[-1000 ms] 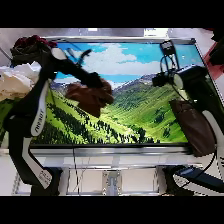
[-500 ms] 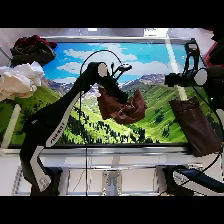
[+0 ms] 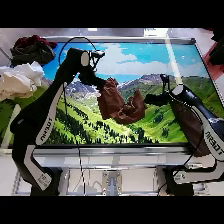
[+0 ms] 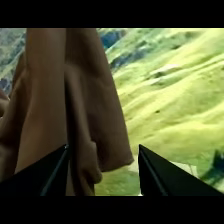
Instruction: Fold the shirts.
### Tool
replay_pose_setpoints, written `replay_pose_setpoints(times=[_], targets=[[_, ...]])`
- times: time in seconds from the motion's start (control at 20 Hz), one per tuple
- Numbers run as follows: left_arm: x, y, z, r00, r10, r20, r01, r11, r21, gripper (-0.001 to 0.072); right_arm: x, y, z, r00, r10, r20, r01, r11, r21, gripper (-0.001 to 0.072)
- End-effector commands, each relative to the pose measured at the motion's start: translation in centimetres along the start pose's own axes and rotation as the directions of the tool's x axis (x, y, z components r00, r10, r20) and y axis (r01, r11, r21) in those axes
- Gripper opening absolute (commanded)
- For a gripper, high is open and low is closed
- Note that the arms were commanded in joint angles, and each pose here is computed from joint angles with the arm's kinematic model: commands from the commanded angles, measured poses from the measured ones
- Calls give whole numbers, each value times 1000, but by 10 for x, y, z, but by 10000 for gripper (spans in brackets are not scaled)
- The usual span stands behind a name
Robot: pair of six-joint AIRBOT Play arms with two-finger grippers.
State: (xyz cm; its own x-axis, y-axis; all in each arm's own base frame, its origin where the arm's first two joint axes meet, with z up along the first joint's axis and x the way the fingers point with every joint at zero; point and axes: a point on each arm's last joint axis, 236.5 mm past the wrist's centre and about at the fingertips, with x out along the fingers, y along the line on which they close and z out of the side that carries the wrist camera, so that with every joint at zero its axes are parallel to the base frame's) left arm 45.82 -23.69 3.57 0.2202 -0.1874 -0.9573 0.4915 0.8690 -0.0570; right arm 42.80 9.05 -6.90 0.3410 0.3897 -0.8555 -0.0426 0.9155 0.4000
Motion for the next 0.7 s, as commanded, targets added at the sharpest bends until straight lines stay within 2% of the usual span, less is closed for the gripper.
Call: replay_pose_setpoints(times=[0.0,0.45,0.6,0.65], targets=[[12,20,-2,1000,1,8,0,998,-63,698,20,24,16,991,129,46,-130,991,24,504],[84,3,-44,988,-108,-115,94,988,-122,693,32,53,26,986,166,30,-165,985,-40,499],[94,-15,-37,978,-189,-87,178,977,-117,692,34,60,25,985,173,28,-171,984,-54,441],[98,-23,-33,971,-227,-71,217,968,-125,692,35,62,24,984,174,25,-172,983,-60,441]])
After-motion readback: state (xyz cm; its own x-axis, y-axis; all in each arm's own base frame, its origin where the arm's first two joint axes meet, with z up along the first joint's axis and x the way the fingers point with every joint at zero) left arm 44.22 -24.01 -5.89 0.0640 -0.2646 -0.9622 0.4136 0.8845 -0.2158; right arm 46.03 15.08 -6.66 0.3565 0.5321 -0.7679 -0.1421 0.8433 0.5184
